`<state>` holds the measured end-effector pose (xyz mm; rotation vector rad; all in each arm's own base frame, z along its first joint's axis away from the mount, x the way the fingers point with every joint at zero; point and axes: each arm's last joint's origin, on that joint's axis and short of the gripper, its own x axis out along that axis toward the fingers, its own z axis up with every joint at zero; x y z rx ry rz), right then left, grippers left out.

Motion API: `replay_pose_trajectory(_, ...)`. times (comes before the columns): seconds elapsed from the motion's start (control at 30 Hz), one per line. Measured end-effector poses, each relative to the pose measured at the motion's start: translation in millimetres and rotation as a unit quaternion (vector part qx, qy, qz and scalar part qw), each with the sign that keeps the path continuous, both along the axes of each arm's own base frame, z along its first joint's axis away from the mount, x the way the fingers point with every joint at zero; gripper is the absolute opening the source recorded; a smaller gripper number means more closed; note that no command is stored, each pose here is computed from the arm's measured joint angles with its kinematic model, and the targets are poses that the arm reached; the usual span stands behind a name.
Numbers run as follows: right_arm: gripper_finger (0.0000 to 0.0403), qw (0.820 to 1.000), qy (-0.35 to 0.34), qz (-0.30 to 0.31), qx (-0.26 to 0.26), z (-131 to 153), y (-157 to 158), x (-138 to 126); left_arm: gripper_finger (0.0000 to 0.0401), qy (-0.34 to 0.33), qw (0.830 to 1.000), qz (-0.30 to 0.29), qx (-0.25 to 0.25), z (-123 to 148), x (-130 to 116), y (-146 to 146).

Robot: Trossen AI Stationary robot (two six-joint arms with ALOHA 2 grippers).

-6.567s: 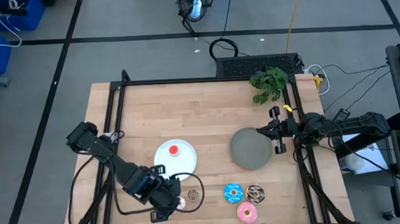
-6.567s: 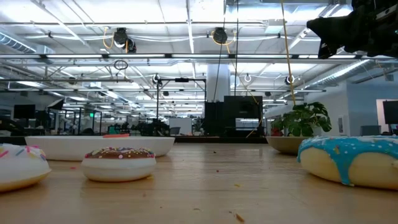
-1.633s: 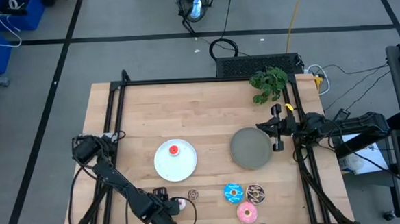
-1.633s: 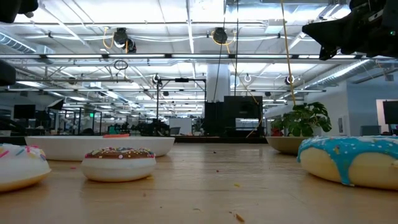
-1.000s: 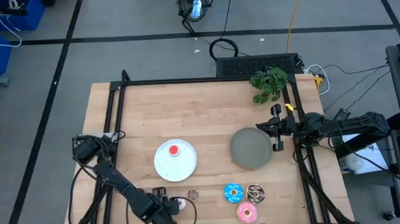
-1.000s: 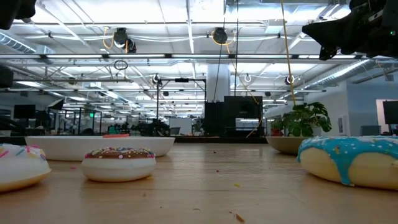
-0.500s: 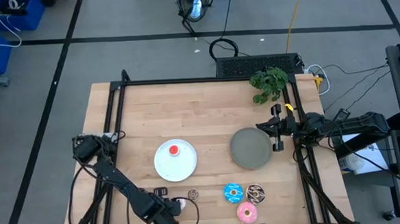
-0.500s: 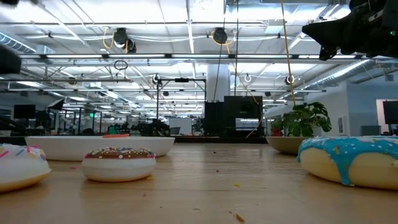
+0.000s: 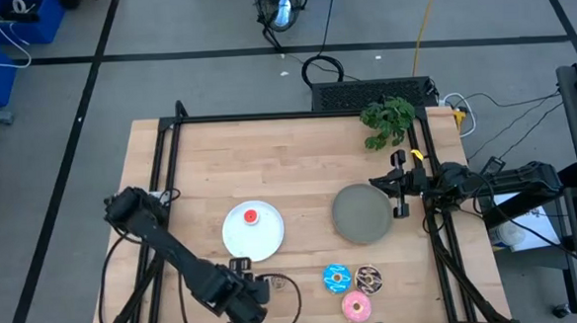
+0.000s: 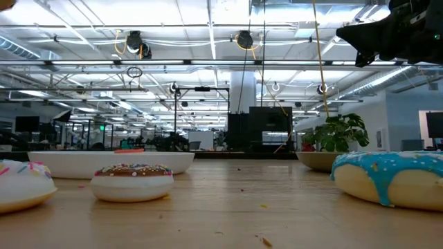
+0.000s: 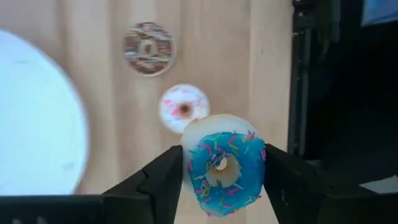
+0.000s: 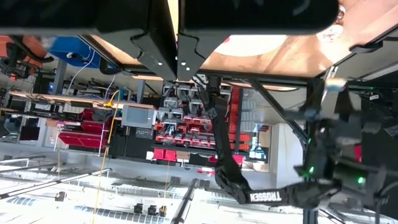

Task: Pick & Place donuts
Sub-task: Put the small blue donut on the white plate

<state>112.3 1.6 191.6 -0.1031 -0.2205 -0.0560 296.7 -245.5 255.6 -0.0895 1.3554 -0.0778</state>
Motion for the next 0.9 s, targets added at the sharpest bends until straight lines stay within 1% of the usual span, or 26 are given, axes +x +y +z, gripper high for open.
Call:
replay_pose_trajectory(0.13,0.0000,1.000,0.000,0.000,0.000,0,0,0,0.0209,-0.007,1.000,0.004,-0.001,26,1,15)
replay_pose_trajectory(0.23,0.0000,1.000,0.000,0.000,0.000,0,0,0,0.0209,-0.007,1.000,0.009,0.002,39,2,29)
replay_pose_trajectory(0.4,0.0000,1.000,0.000,0.000,0.000,0,0,0,0.0209,-0.002,1.000,0.024,0.013,58,-4,55)
replay_pose_trajectory(0.5,0.0000,1.000,0.000,0.000,0.000,0,0,0,0.0209,-0.006,0.999,0.032,0.022,64,-4,67)
replay_pose_trajectory(0.63,0.0000,1.000,0.000,0.000,0.000,0,0,0,0.0209,-0.018,0.999,0.038,0.022,72,-5,77)
replay_pose_trajectory(0.9,0.0000,1.000,0.000,0.000,0.000,0,0,0,0.0209,-0.013,0.999,0.038,0.026,72,-5,81)
